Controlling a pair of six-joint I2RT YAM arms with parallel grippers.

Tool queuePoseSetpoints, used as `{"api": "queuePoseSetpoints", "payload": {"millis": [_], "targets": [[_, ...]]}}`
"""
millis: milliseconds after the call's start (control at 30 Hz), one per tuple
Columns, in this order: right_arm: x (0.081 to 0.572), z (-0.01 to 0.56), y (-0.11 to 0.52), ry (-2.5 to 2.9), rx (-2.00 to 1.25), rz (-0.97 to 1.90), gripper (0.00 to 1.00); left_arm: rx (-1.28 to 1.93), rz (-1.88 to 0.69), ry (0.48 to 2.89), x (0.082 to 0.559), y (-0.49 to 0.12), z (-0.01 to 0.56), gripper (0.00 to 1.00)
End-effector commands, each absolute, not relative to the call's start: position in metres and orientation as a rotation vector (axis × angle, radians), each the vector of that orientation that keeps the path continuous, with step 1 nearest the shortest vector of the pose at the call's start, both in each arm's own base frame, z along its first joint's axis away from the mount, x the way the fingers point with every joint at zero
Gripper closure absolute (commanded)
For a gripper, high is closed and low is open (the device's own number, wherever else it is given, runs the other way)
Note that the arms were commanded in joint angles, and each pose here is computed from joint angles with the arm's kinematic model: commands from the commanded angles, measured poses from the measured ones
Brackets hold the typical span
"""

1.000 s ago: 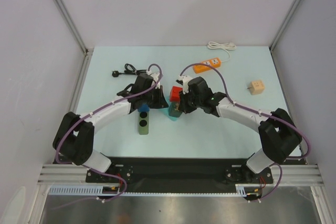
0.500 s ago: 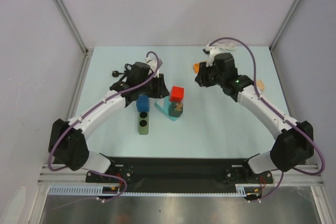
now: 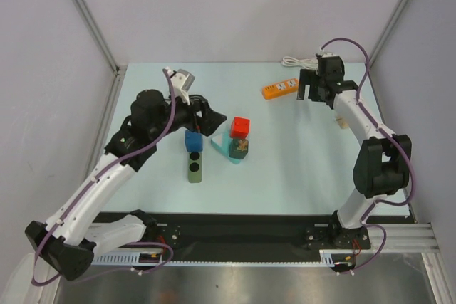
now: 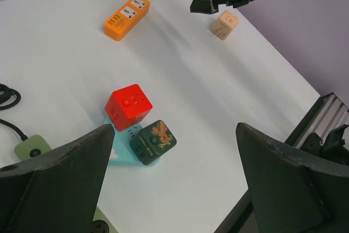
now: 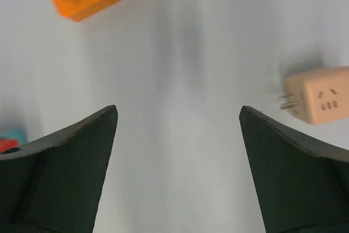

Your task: Insert the plug

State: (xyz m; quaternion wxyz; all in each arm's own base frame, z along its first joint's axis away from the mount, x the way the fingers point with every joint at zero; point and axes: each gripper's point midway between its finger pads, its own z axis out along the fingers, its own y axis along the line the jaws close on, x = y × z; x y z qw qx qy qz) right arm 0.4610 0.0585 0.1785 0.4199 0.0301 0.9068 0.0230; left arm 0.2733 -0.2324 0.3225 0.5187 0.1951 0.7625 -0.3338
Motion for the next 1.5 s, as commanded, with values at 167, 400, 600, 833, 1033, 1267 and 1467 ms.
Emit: {"api": "queuePoseSetpoints", "payload": {"millis": [167, 400, 600, 833, 1033, 1267, 1467], "targets": [[0.468, 0.17, -0.046, 2.38, 0.205, -0.328, 0.02, 0.502, -0.761, 1.797, 0.271, -0.226, 0.308, 0.0], [0.45, 0.14, -0.092, 2.463, 0.378, -0.187, 0.11, 0.526, -0.747, 1.811, 0.27, -0.225, 0.3, 0.06], [0.439, 0.123, -0.091, 2.537, 0.23, -0.128, 0.11, 0.556, -0.802, 1.833, 0.269, -0.235, 0.294, 0.06], [0.447, 0.098, -0.1, 2.576, 0.222, -0.07, 0.13, 0.557, -0.785, 1.83, 0.271, -0.234, 0.294, 0.09], [0.451, 0.078, -0.116, 2.641, 0.244, -0.171, 0.15, 0.559, -0.765, 1.835, 0.271, -0.231, 0.29, 0.1], [0.452, 0.078, -0.088, 2.635, 0.203, -0.041, 0.52, 0.582, -0.785, 1.839, 0.27, -0.235, 0.286, 0.13], [0.438, 0.075, -0.044, 2.66, 0.078, -0.044, 0.65, 0.582, -0.785, 1.839, 0.27, -0.235, 0.286, 0.13]]}}
